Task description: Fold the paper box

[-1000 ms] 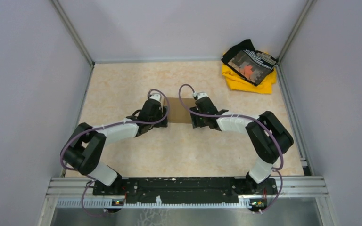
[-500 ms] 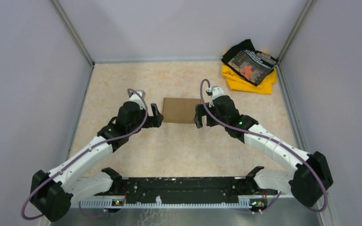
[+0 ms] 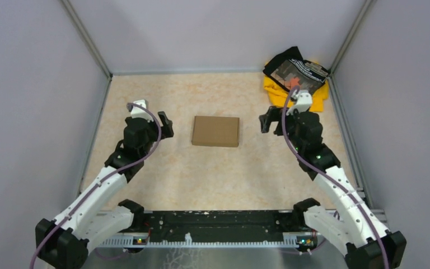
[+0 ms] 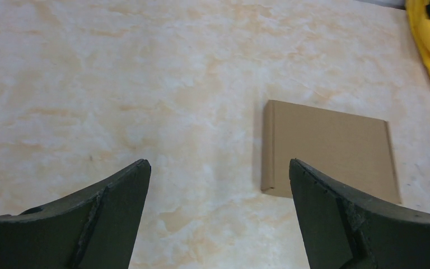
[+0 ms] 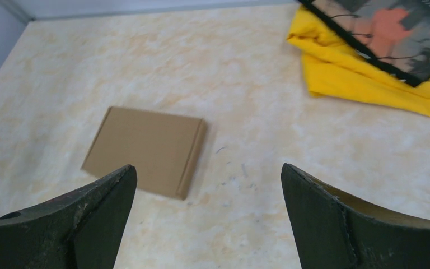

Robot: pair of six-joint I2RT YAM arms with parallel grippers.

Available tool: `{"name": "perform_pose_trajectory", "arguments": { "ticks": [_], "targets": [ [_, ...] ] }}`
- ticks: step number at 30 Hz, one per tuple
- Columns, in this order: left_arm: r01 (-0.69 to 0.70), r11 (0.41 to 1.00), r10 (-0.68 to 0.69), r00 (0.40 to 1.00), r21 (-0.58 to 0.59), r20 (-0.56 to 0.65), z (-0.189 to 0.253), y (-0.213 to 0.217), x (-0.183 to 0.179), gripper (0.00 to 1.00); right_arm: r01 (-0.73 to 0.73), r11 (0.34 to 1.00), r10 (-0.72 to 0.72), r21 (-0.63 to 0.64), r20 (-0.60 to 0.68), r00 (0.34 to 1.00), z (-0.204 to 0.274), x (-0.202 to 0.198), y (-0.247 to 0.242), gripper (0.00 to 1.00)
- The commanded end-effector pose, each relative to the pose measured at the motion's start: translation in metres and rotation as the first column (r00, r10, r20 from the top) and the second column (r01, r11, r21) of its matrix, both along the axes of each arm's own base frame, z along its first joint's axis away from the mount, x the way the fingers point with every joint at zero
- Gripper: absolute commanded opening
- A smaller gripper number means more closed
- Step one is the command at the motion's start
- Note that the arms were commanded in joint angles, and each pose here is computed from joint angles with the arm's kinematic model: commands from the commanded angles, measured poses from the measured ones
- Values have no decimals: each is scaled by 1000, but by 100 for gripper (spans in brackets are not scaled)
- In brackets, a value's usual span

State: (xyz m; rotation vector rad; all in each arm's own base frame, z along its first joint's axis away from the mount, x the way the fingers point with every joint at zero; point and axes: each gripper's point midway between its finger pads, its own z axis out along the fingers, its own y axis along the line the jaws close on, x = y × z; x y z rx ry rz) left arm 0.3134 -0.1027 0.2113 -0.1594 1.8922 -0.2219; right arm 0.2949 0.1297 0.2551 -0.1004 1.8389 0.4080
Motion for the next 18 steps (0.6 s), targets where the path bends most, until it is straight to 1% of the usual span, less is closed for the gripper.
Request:
{"name": "perform_pose_trajectory", "arguments": {
  "ticks": [1,3,4,6,7,8,10,13,15,18],
  "targets": [
    [-108,986,90,985,125,144,6,34,19,99,118,991,-122,55,65,990,4,24,-39,99],
    [-154,973,125,978,170,168,-6,53,21,99,184,982,-186,37,69,980,-9,29,-57,99],
    [-179,969,149,973,168,176,-13,63,19,99,213,977,-215,24,69,974,-18,31,-65,99],
    [-199,972,166,957,122,236,-17,74,9,99,261,965,-261,10,80,962,-31,33,-77,99],
    [-170,977,132,954,126,268,-30,74,-1,99,280,960,-279,3,80,957,-40,33,-81,99],
    [-158,980,114,942,119,317,-32,74,-8,99,297,955,-295,-6,84,952,-46,32,-85,99],
    [-202,975,157,922,93,355,-43,85,-21,99,330,944,-327,-25,87,941,-62,32,-92,99],
    [-228,965,175,927,130,332,-69,95,-26,99,380,924,-374,-49,97,922,-84,28,-104,99],
    [-191,968,126,932,165,339,-81,91,-27,99,398,916,-390,-47,123,913,-93,25,-108,99],
    [-161,972,94,933,172,347,-81,87,-19,99,428,903,-418,-31,160,894,-103,20,-115,99]
  ]
}}
